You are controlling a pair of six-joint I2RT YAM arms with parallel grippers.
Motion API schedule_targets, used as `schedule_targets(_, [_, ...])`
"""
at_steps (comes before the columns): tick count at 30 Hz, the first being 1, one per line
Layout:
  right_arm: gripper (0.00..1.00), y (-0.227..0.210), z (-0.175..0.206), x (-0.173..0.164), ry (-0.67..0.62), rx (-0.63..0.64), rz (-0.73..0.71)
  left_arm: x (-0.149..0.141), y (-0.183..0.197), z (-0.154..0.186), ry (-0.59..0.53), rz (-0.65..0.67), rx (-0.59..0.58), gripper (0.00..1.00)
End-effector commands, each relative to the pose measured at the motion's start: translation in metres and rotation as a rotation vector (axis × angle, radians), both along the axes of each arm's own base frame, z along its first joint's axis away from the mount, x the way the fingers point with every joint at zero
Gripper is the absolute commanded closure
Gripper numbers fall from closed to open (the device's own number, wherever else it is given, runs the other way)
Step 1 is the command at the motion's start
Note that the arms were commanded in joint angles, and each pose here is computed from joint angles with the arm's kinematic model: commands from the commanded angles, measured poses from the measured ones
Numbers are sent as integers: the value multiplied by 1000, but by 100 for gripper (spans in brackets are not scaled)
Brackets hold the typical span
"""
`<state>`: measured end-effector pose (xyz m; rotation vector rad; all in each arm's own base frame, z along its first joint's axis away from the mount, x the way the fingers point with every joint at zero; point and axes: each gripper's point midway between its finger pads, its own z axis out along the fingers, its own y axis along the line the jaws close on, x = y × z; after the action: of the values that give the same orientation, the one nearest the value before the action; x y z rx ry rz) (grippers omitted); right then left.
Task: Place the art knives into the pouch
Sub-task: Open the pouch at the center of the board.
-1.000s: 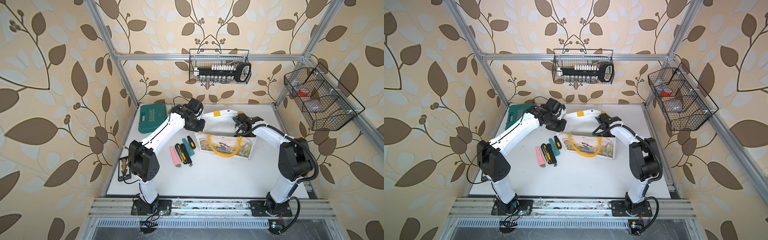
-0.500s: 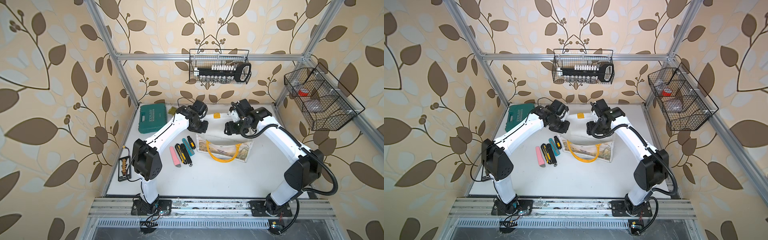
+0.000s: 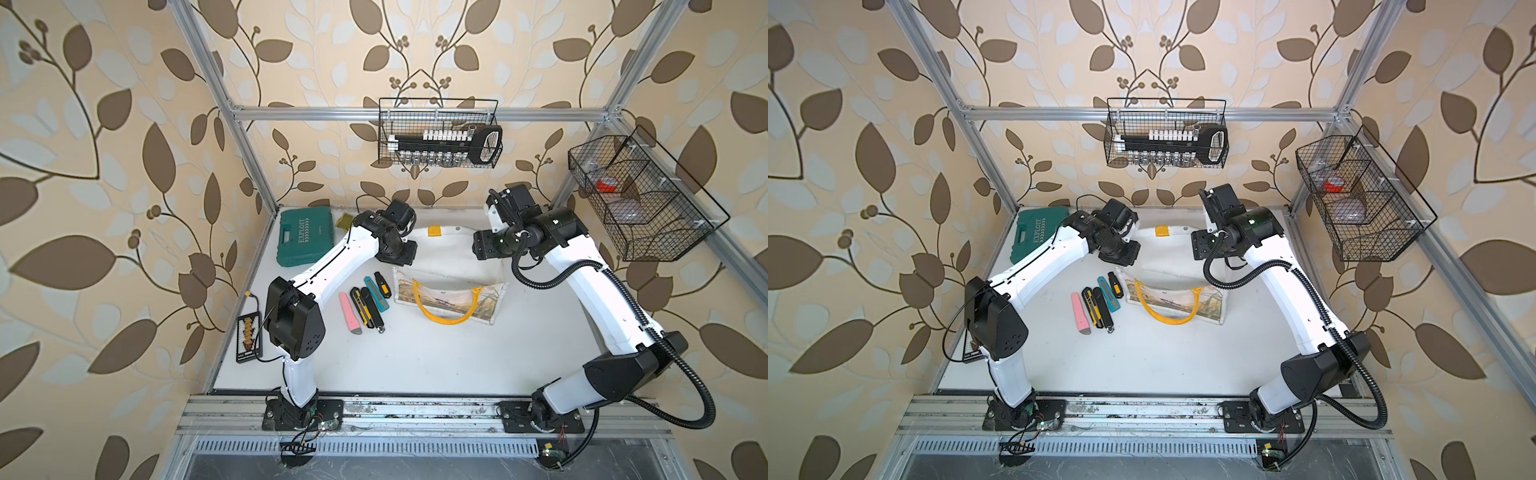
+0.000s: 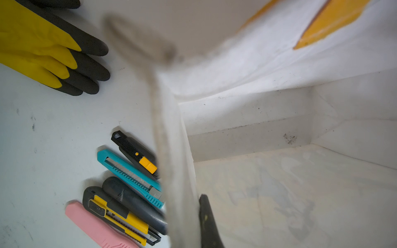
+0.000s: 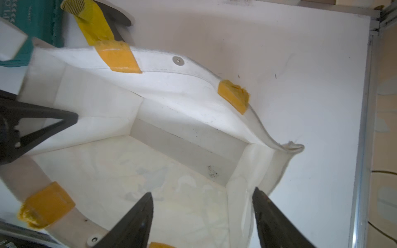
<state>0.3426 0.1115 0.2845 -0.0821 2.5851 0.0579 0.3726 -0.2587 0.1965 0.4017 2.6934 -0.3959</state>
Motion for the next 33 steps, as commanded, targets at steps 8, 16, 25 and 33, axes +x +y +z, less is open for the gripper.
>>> schedule_targets(8, [29,-48,-53,-14,125,-46,-124,-1,-3,17,-39,3,-14,100])
schedule_targets(16, [72,-62,-87,-12,184,-45,-161,0,7,17,-56,15,29,100])
schedule_targets(25, [94,-111,-103,-22,217,-36,-264,26,65,25,-40,107,26,100])
schedule_targets(33, [100,-119,-112,-27,241,-44,-296,42,82,26,-24,118,44,100])
